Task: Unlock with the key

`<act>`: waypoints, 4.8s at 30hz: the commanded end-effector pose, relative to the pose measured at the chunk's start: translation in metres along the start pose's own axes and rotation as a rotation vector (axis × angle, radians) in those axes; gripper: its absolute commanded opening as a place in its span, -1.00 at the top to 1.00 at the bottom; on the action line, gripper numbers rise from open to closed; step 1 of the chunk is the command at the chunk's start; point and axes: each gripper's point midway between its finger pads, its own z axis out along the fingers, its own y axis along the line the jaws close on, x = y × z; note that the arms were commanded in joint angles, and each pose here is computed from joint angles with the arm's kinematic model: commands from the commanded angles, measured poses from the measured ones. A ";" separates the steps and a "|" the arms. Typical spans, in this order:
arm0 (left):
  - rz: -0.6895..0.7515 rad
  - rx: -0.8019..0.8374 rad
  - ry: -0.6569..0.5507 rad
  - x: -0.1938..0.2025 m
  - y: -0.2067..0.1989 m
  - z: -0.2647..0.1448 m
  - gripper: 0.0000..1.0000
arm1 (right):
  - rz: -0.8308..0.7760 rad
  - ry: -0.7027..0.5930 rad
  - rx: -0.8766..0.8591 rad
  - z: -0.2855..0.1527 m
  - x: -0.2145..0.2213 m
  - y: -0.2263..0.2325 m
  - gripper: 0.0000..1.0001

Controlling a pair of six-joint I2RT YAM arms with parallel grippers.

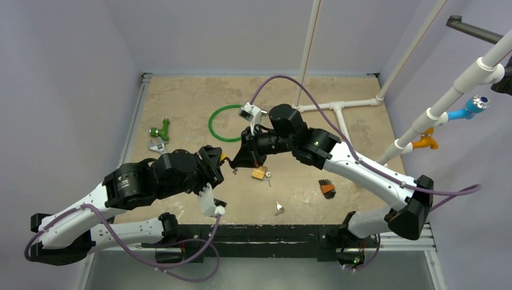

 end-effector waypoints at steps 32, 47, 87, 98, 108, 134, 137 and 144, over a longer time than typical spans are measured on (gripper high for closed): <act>-1.229 0.861 0.023 -0.112 -0.168 0.187 0.37 | 0.296 -0.169 0.531 -0.113 0.066 -0.107 1.00; -1.406 0.816 -0.083 -0.088 -0.156 0.180 -1.00 | 0.309 -0.154 0.563 -0.112 0.047 -0.110 1.00; -1.400 0.651 -0.059 -0.061 -0.137 0.220 -1.00 | 0.297 -0.196 0.672 -0.138 0.026 -0.120 1.00; -1.456 0.703 0.044 -0.059 -0.142 0.247 -1.00 | 0.304 -0.221 0.666 -0.140 0.016 -0.115 1.00; -1.321 0.732 0.205 -0.076 -0.166 0.253 -1.00 | 0.293 -0.245 0.704 -0.153 0.011 -0.114 1.00; -1.427 0.501 0.255 0.031 -0.052 0.148 1.00 | 0.216 -0.318 0.654 -0.163 -0.011 -0.098 1.00; -1.409 0.353 0.232 0.049 -0.008 0.107 1.00 | 0.201 -0.338 0.601 -0.156 -0.022 -0.092 1.00; -1.444 0.263 0.087 0.043 0.037 0.045 1.00 | 0.189 -0.340 0.496 -0.130 -0.025 -0.092 1.00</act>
